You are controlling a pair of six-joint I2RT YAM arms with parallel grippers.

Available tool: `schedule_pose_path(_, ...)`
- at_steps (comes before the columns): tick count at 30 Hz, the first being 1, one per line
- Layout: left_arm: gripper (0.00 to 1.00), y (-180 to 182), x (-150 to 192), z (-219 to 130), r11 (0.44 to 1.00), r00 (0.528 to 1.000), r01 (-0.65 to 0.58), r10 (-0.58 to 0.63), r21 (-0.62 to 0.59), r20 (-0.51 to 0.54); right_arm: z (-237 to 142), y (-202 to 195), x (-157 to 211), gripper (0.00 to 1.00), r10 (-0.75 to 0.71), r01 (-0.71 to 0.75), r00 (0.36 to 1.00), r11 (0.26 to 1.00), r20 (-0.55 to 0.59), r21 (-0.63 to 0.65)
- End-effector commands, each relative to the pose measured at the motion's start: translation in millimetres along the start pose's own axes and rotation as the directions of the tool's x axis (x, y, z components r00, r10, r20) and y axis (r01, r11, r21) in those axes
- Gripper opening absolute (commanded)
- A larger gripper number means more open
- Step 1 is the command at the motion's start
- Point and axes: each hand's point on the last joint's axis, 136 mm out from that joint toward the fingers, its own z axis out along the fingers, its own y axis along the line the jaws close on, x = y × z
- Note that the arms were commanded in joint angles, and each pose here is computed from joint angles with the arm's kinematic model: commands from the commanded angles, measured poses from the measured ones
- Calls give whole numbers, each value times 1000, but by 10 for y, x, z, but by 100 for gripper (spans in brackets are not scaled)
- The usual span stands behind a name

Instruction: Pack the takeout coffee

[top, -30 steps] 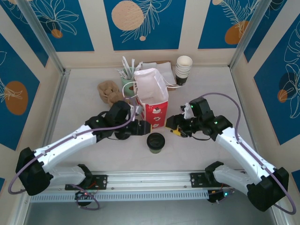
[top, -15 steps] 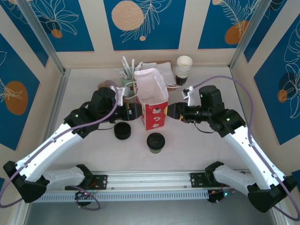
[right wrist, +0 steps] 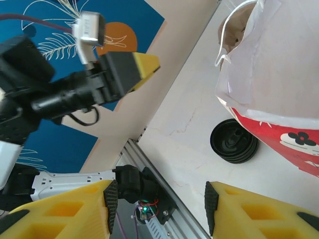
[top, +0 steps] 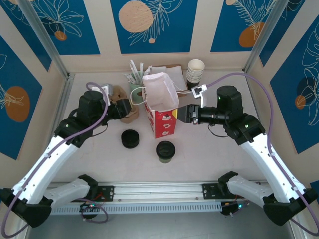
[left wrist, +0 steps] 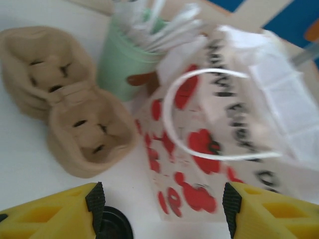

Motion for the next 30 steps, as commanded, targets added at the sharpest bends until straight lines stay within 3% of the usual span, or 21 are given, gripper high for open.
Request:
schedule_pose_path(1,65,281,-34,230,995,995,95,-94,-31,30,-9,123,-55,51,-39,39,999,998,-1,-42)
schedule_pose_path(9,62,734,90,777,959,957,280,-282,-33,-72,-6,101,4,51,-19,18,1000,999,-23,-39)
schedule_pose_path(22,53,871,189,1173,943,931,329,-334,-59,-145,-22,63,35,51,1,-2,1000,1000,-29,-22)
schedule_pose_path(30,35,844,200,1325,935,920,354,-354,-31,-167,-9,22,37,48,15,-15,999,1000,-30,-10)
